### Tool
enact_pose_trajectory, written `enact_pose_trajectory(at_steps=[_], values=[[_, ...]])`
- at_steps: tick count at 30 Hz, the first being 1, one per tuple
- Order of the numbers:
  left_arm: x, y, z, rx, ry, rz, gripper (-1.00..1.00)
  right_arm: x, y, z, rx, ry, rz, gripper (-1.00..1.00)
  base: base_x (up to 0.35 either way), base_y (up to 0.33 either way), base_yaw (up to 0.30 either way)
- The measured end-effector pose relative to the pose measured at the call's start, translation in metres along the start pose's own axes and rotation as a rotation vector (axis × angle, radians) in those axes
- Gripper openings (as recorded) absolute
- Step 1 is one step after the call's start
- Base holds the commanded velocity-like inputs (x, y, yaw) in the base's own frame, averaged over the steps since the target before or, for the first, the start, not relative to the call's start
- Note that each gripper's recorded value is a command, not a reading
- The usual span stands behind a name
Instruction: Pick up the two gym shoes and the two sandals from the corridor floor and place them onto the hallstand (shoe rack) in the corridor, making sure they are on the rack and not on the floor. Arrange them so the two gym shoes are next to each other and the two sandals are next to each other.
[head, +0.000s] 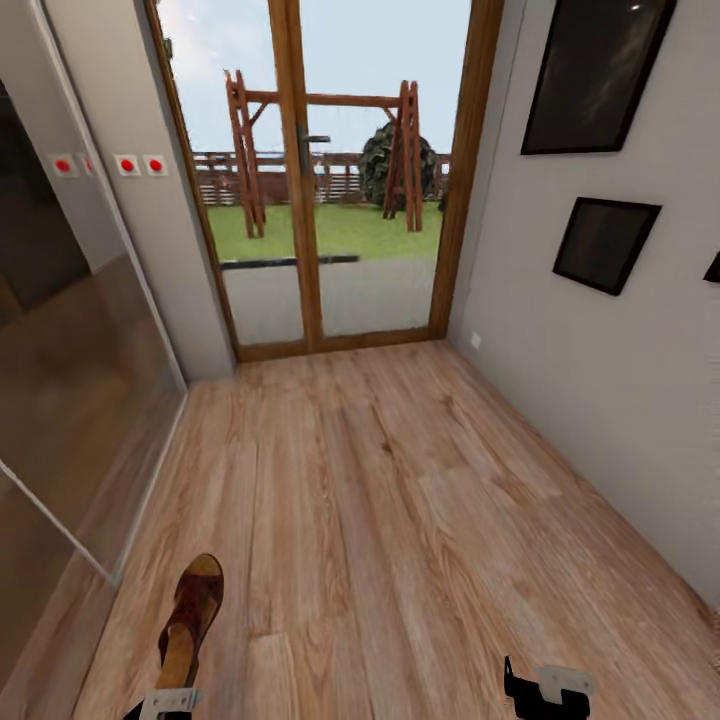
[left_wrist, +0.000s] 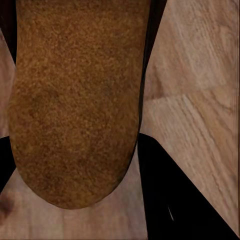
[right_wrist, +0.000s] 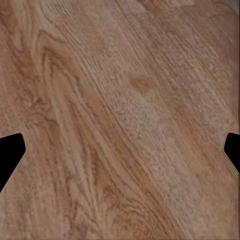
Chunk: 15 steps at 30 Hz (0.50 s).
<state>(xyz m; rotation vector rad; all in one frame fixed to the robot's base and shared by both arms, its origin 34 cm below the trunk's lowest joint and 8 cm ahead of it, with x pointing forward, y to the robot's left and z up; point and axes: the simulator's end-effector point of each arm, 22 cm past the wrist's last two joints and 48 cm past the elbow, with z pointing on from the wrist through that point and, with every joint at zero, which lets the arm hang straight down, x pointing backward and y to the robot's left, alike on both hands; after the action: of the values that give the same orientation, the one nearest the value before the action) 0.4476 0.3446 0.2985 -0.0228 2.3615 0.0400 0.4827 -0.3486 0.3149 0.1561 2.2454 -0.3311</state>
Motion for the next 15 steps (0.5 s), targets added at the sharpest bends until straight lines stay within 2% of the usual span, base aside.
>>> enact_pose_trajectory(at_steps=[4, 8, 15], values=[[0.0, 0.0, 0.0, 0.0, 0.0, 0.0, -1.0, 0.0, 0.0, 0.0, 0.0, 0.0, 0.0, 1.0, 0.336, 0.033, -0.268], [-0.0001, 0.0004, 0.0, 0.0, 0.0, 0.001, -1.0, 0.0001, 0.0001, 0.0, 0.0, 0.0, 0.0, 1.0, 0.292, 0.162, -0.268], [0.0001, 0.0005, 0.0001, -0.001, 0.0, 0.001, -1.0, 0.0003, 0.0001, 0.0001, 0.0, 0.001, 0.0, 1.0, 0.155, 0.203, -0.268]])
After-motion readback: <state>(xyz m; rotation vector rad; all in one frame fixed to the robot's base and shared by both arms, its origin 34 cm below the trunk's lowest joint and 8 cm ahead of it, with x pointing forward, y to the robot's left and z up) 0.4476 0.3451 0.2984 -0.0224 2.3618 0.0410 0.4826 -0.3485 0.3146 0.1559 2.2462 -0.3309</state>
